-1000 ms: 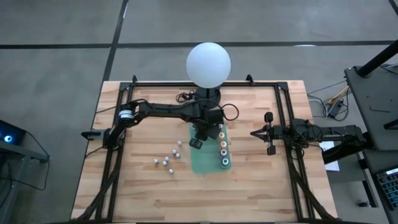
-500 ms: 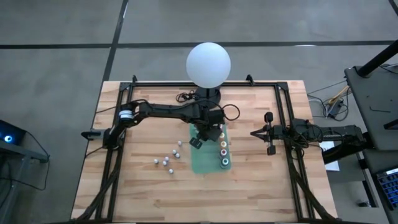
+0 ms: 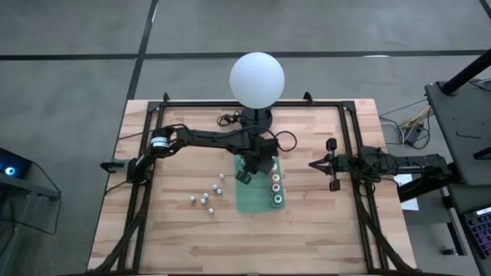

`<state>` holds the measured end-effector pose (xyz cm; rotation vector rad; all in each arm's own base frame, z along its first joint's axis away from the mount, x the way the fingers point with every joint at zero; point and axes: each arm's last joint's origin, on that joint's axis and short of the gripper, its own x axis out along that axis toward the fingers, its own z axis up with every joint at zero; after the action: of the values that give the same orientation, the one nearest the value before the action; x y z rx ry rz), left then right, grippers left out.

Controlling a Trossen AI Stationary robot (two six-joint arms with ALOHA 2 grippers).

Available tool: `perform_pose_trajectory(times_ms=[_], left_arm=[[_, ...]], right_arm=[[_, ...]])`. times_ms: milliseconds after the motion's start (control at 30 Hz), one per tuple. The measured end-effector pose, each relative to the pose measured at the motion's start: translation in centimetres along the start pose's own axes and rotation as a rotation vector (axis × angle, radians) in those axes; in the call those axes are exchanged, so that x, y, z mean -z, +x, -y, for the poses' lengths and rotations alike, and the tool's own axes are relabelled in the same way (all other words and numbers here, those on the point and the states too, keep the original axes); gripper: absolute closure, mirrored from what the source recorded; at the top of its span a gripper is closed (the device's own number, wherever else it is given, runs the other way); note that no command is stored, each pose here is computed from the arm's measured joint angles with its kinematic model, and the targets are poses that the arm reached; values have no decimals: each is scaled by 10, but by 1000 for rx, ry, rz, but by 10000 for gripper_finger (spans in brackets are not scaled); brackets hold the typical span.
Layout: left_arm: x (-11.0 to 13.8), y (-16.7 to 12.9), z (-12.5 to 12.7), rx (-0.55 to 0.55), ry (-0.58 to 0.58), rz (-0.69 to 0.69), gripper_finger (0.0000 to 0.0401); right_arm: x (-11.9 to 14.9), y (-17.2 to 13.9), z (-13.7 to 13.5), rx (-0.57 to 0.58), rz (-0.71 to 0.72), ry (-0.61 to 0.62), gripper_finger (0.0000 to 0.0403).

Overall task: Pick & Place food coloring
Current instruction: Put the small black food coloring bottle into the green bin

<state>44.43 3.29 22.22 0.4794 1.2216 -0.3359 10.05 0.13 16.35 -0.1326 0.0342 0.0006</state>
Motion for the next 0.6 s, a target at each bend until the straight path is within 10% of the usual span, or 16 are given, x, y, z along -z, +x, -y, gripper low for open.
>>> perform_pose_trajectory(times_ms=[600], left_arm=[[-5,-11,-5,79,-441,66,356]], right_arm=[[0,0,0,0,0,0,394]])
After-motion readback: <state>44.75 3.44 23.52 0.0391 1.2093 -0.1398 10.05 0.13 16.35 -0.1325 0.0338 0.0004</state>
